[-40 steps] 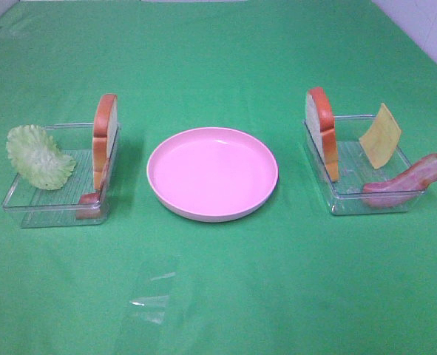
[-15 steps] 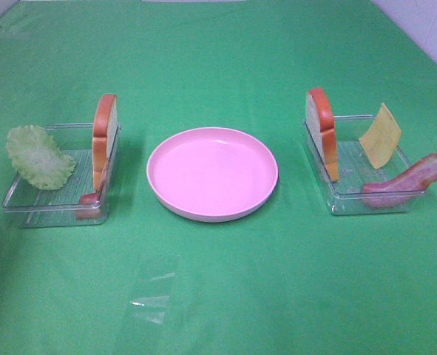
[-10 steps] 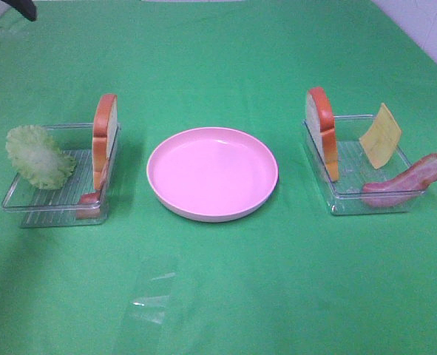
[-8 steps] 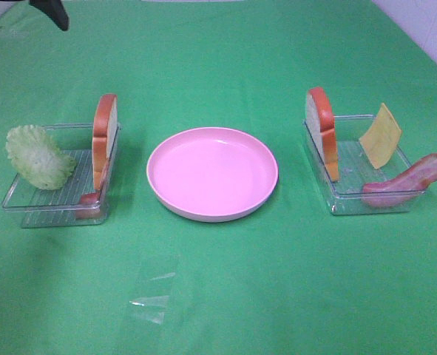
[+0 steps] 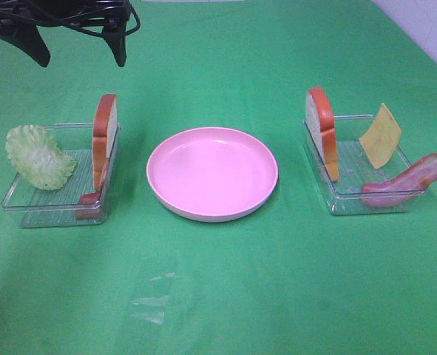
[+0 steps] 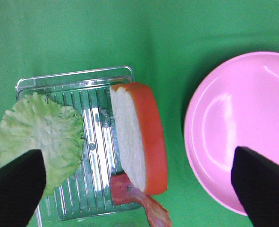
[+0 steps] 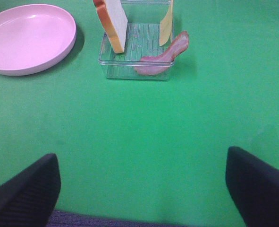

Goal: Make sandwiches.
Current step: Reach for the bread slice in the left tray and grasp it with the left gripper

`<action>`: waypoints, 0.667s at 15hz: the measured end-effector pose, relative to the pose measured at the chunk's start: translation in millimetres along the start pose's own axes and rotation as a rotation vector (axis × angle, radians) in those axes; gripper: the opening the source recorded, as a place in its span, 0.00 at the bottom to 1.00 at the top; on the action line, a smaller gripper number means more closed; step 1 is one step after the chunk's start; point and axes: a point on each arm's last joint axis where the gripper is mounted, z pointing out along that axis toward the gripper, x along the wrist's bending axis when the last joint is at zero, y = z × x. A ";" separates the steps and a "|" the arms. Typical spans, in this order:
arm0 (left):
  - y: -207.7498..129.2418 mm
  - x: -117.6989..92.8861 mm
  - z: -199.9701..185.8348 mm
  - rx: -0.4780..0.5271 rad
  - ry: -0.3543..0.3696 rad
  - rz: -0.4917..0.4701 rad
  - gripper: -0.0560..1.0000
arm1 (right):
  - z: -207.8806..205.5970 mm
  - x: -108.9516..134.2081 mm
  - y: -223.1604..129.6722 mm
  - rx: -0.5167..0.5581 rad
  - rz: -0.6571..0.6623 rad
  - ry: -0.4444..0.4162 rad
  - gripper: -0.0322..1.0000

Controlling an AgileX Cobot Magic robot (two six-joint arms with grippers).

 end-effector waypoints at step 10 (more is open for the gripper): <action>-6.5 -7.7 81.2 0.137 -0.037 -0.057 0.99 | 0.0 0.0 0.0 0.000 0.000 0.000 0.93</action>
